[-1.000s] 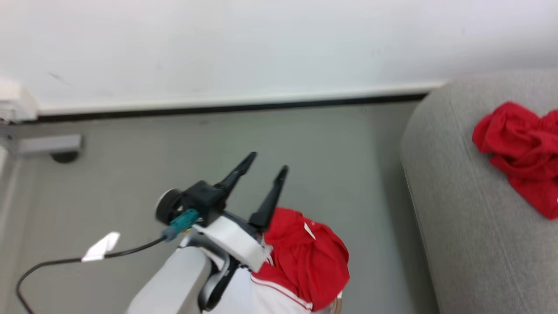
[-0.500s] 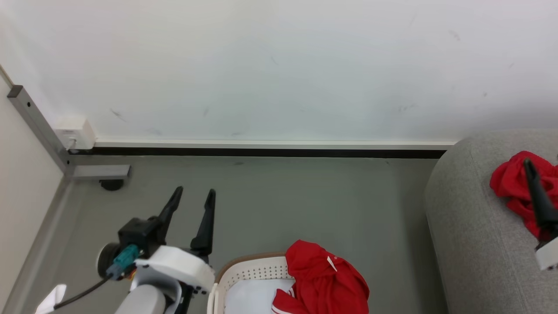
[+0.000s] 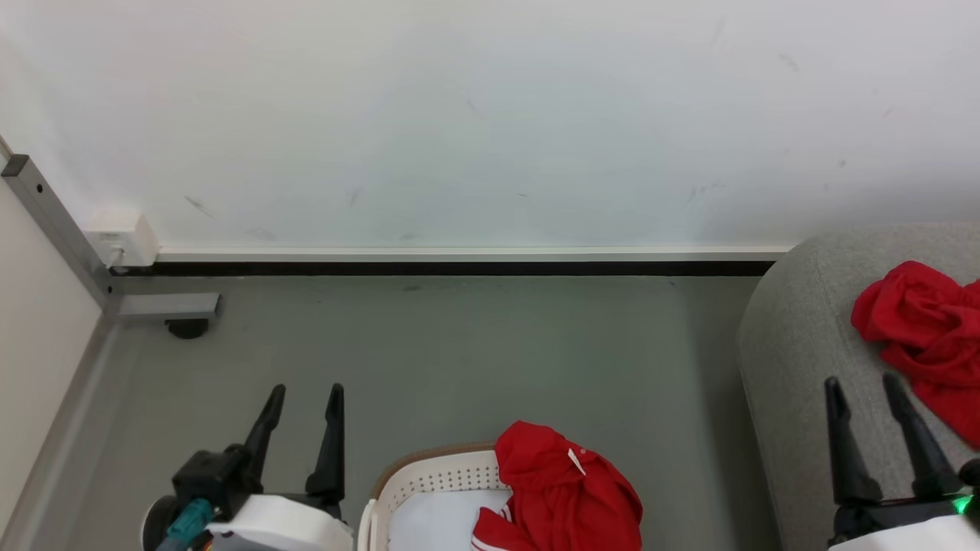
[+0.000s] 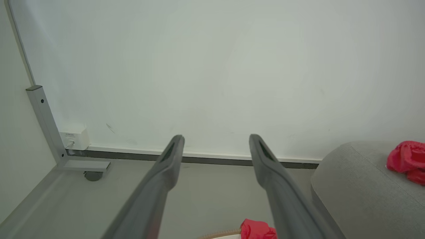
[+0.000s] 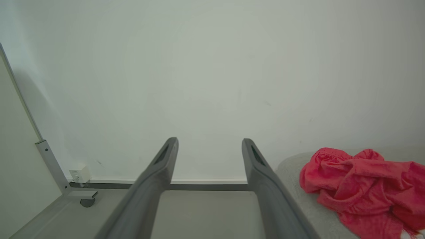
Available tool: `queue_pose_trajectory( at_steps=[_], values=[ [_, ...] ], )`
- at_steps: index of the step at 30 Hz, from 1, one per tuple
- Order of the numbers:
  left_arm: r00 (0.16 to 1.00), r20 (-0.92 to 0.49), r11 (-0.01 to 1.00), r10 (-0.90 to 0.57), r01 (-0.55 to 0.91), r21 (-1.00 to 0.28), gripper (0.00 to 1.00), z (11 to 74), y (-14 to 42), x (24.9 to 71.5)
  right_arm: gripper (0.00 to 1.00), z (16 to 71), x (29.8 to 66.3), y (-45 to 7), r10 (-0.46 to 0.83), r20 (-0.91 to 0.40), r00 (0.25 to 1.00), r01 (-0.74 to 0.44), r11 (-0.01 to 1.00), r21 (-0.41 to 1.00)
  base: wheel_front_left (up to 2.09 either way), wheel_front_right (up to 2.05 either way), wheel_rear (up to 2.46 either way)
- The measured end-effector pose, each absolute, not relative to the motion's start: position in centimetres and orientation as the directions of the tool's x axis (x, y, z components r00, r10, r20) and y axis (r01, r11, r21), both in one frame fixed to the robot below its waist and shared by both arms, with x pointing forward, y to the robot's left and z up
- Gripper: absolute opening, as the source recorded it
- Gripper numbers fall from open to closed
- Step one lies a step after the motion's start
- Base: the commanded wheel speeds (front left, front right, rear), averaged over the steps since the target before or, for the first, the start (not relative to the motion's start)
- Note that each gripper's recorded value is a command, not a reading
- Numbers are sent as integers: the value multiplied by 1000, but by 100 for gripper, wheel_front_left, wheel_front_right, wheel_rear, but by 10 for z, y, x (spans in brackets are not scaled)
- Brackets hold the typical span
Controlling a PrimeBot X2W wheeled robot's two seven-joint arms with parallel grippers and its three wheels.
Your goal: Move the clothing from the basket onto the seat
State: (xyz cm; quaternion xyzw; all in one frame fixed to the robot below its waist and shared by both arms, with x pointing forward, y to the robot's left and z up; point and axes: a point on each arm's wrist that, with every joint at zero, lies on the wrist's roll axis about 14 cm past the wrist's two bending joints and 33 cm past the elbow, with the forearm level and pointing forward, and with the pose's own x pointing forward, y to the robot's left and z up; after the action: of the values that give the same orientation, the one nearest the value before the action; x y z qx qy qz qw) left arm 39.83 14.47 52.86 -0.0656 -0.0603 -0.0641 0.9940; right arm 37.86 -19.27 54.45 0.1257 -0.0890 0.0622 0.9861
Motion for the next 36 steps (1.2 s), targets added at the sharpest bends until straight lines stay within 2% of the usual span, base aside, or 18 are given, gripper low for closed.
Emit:
queue_pose_trajectory(
  at_steps=[11, 36],
  values=[
    [985, 120, 984, -121, 135, -120, 100, 521, 142, 391, 100, 533, 371, -173, 105, 170, 980, -145, 959, 244, 0, 0, 0],
    [981, 125, 982, -146, 160, -105, 100, 521, 137, 394, 100, 535, 371, -172, 108, 176, 978, -149, 959, 240, 0, 0, 0]
  ],
)
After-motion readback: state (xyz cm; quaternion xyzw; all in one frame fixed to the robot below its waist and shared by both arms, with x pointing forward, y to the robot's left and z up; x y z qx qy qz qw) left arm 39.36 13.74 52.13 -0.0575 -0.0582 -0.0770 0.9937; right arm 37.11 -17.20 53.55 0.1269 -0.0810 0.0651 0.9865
